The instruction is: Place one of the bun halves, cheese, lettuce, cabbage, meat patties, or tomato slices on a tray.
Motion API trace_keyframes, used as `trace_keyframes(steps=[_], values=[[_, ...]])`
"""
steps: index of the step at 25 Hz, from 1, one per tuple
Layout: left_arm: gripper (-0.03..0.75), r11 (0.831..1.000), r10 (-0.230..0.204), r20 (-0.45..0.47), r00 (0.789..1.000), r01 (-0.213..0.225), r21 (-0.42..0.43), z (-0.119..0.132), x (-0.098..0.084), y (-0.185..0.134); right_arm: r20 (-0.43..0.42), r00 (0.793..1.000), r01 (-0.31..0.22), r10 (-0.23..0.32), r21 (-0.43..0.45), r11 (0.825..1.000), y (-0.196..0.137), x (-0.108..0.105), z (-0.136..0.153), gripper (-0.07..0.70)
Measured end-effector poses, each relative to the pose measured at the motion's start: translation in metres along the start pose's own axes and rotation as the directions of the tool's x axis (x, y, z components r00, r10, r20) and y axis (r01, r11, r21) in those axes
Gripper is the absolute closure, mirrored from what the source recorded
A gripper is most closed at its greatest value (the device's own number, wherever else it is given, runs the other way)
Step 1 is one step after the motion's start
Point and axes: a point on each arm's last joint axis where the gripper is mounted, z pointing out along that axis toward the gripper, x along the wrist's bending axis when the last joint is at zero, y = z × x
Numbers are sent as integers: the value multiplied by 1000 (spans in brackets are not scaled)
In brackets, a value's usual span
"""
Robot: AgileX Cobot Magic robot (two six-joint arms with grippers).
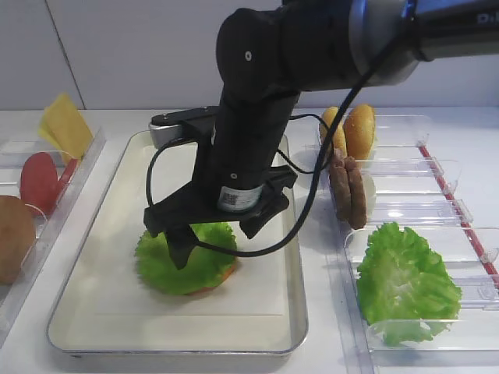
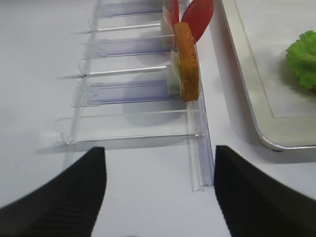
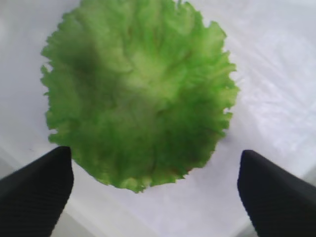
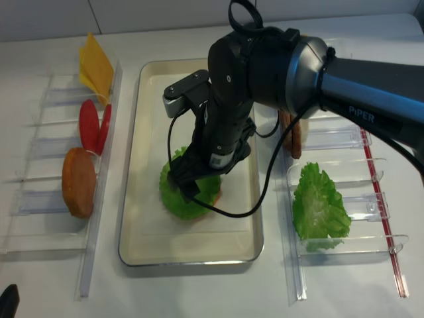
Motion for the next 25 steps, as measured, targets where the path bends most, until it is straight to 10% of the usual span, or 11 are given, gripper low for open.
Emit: trace_keyframes(steps=[11, 19, 25], values=[[260, 1000, 0, 0, 1000, 0, 0, 0, 0, 0, 92, 995, 37, -37, 4, 999, 10, -2, -21, -16], [260, 1000, 0, 0, 1000, 0, 0, 0, 0, 0, 141, 964, 225, -226, 26, 974, 21, 3, -60, 17], [260, 1000, 0, 0, 1000, 0, 0, 0, 0, 0, 211, 941, 278, -265, -34, 960, 12, 3, -98, 34]])
